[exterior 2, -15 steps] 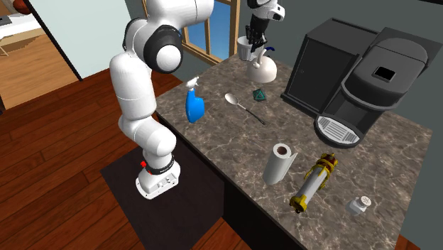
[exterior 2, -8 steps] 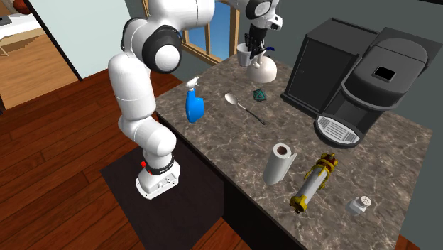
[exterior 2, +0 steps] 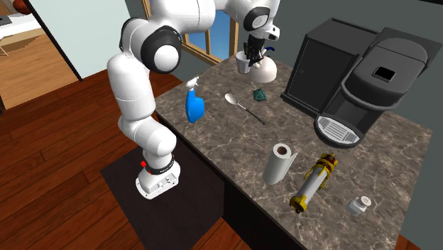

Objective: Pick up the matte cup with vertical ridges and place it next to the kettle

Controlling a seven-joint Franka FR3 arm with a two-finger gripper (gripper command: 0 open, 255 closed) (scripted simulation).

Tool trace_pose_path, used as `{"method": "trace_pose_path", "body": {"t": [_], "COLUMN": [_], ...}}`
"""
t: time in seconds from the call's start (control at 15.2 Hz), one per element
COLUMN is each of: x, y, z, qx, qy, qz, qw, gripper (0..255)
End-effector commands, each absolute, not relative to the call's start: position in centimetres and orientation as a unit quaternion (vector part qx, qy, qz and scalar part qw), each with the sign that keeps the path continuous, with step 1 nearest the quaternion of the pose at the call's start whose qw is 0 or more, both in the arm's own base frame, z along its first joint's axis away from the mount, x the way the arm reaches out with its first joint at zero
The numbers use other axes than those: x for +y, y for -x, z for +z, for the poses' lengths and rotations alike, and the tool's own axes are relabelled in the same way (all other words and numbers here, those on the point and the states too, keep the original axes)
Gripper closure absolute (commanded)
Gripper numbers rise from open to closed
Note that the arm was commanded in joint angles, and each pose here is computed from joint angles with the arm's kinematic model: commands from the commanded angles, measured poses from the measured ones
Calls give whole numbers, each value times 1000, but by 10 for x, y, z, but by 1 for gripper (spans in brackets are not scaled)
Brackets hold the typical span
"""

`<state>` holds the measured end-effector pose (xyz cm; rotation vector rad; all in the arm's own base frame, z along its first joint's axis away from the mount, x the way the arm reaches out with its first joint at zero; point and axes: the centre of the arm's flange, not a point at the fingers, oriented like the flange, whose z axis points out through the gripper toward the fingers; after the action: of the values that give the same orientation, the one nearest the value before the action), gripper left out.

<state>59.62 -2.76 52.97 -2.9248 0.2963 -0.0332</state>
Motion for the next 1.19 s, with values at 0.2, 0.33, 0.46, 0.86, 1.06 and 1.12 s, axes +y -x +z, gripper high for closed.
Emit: {"method": "trace_pose_path", "body": {"t": [0.2,0.33,0.46,0.86,1.06,1.12], "x": [-28,-28,-28,-28,-28,-28], "y": [-597,-597,-597,-597,-597,-597], "z": [502,492,481,450,434,428], "qx": [100,100,100,100,100,100], "qy": [990,990,990,990,990,990], "qz": [-12,-12,-12,-12,-12,-12], "qw": [101,101,101,101,101,101], "gripper": [255,255,255,255,255,255]}}
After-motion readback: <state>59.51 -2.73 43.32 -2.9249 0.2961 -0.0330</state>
